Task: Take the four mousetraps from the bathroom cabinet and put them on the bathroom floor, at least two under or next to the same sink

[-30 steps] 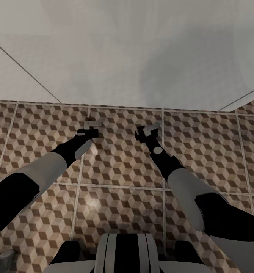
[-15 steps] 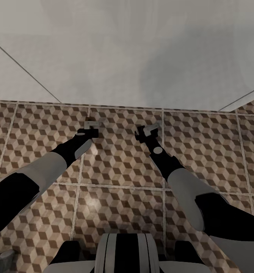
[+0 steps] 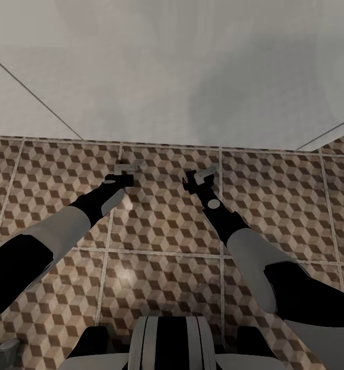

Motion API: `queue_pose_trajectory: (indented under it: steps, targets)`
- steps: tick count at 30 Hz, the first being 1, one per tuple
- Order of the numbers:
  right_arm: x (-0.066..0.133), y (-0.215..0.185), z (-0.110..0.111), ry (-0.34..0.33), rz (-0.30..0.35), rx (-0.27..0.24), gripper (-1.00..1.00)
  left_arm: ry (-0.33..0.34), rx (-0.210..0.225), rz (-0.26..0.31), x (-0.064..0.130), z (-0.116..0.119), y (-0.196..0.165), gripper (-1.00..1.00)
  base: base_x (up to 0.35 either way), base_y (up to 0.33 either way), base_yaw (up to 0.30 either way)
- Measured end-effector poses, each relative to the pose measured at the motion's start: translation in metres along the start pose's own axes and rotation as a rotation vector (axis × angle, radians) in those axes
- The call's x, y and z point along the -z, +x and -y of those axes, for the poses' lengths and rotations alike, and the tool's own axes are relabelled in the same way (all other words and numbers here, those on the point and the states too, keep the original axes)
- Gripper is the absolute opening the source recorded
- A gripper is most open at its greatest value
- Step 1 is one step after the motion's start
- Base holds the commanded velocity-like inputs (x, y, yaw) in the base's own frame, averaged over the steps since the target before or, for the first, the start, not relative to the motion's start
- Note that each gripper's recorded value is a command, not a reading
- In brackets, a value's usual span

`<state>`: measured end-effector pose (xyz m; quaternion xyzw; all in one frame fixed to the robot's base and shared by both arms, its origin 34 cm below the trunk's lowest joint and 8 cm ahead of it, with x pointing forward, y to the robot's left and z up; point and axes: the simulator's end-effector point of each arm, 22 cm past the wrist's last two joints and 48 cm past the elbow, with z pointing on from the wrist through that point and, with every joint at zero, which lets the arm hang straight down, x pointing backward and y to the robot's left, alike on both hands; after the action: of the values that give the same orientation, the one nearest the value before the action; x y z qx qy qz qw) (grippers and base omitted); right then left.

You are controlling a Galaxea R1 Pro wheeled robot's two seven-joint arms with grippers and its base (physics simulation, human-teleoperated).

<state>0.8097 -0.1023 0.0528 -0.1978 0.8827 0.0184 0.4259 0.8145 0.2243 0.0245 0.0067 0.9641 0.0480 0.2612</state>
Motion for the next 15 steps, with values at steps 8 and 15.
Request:
queue_pose_trajectory:
  steps: [8, 15]
  targets:
    - [0.0000, 0.0001, -0.0001, 0.000, 0.000, 0.000, 1.00, -0.001, -0.001, 0.000, 0.0000, -0.0001, -0.0003, 1.00, 0.000, 0.000, 0.000]
    - [0.0000, 0.0001, -0.0001, 0.000, 0.000, 0.000, 1.00, -0.001, -0.001, 0.000, 0.0000, -0.0001, -0.0002, 1.00, 0.000, 0.000, 0.000]
